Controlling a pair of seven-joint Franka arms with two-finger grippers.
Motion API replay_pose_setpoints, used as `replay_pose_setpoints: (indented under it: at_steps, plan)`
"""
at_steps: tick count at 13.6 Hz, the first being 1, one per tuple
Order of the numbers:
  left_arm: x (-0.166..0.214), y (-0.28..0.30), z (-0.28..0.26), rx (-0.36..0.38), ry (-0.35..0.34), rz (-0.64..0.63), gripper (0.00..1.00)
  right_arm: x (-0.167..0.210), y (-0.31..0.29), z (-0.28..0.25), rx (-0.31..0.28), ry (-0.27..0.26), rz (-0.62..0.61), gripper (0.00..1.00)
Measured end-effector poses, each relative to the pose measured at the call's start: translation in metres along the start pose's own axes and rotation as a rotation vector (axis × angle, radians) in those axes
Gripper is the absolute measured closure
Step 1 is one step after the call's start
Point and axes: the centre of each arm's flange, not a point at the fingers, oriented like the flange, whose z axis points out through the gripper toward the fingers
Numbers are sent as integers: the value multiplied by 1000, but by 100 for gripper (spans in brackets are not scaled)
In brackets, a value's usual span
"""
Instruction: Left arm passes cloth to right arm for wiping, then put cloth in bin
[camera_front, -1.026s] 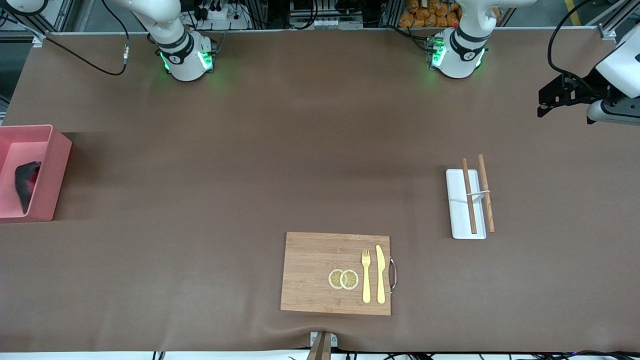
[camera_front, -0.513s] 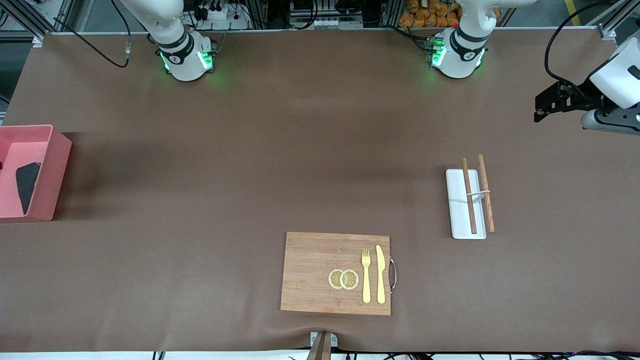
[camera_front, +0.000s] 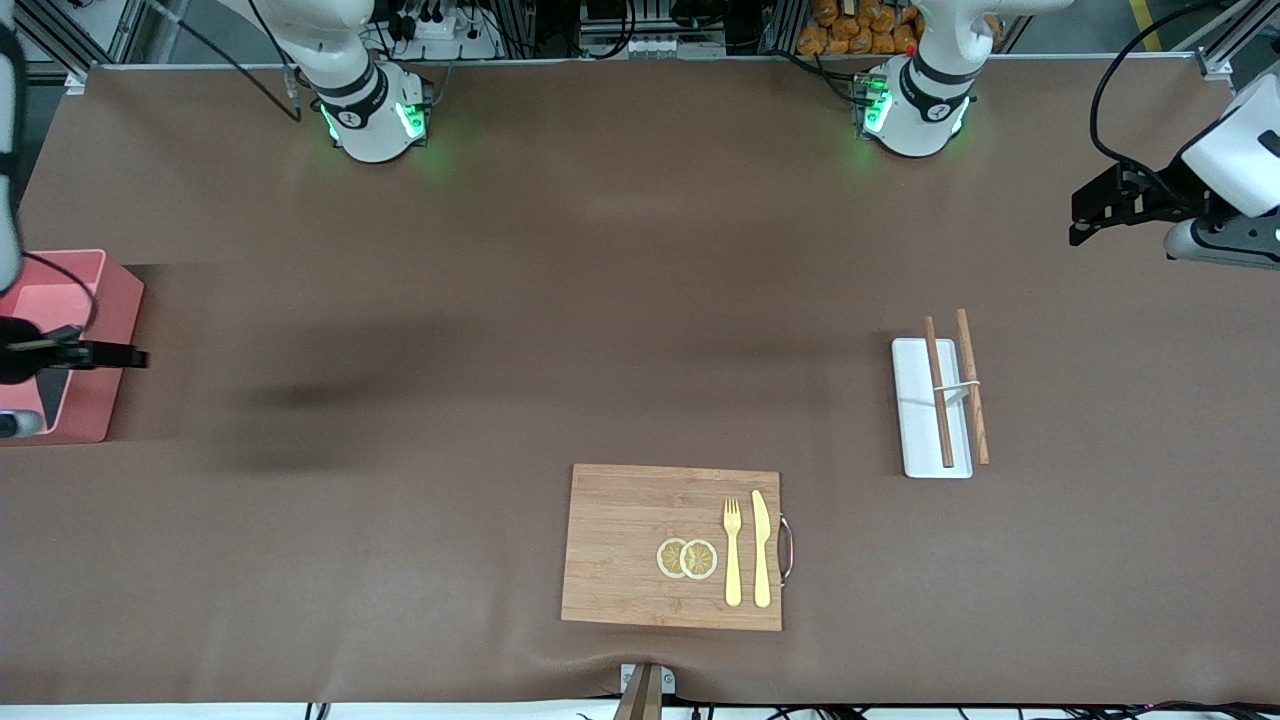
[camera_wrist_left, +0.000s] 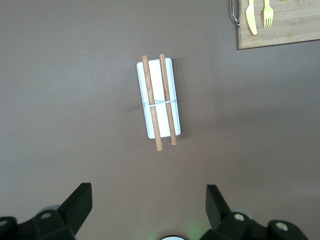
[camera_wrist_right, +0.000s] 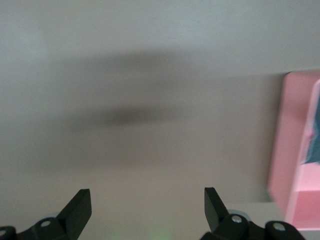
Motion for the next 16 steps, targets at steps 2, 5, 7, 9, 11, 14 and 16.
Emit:
replay_pose_setpoints:
  at_steps: [2,5,7,9,11,14,16]
  plan:
    - [0,0,0,0,1,-82,0,-11,-21,-6,14,4,21,0]
    - [0,0,-2,0,5,-137,0,-45,-47,-35,12,44,62,0]
    - [0,0,-2,0,5,-143,0,-74,-55,-53,12,74,77,0]
    - [0,0,-3,0,6,-149,0,-102,-61,-63,16,104,86,0]
    - [0,0,-3,0,6,-151,0,-132,-76,-69,14,137,102,0]
    - [0,0,-3,0,6,-151,0,-160,-102,-87,20,180,143,0]
    - [0,0,-3,0,6,-151,0,-169,-122,-99,28,206,168,0]
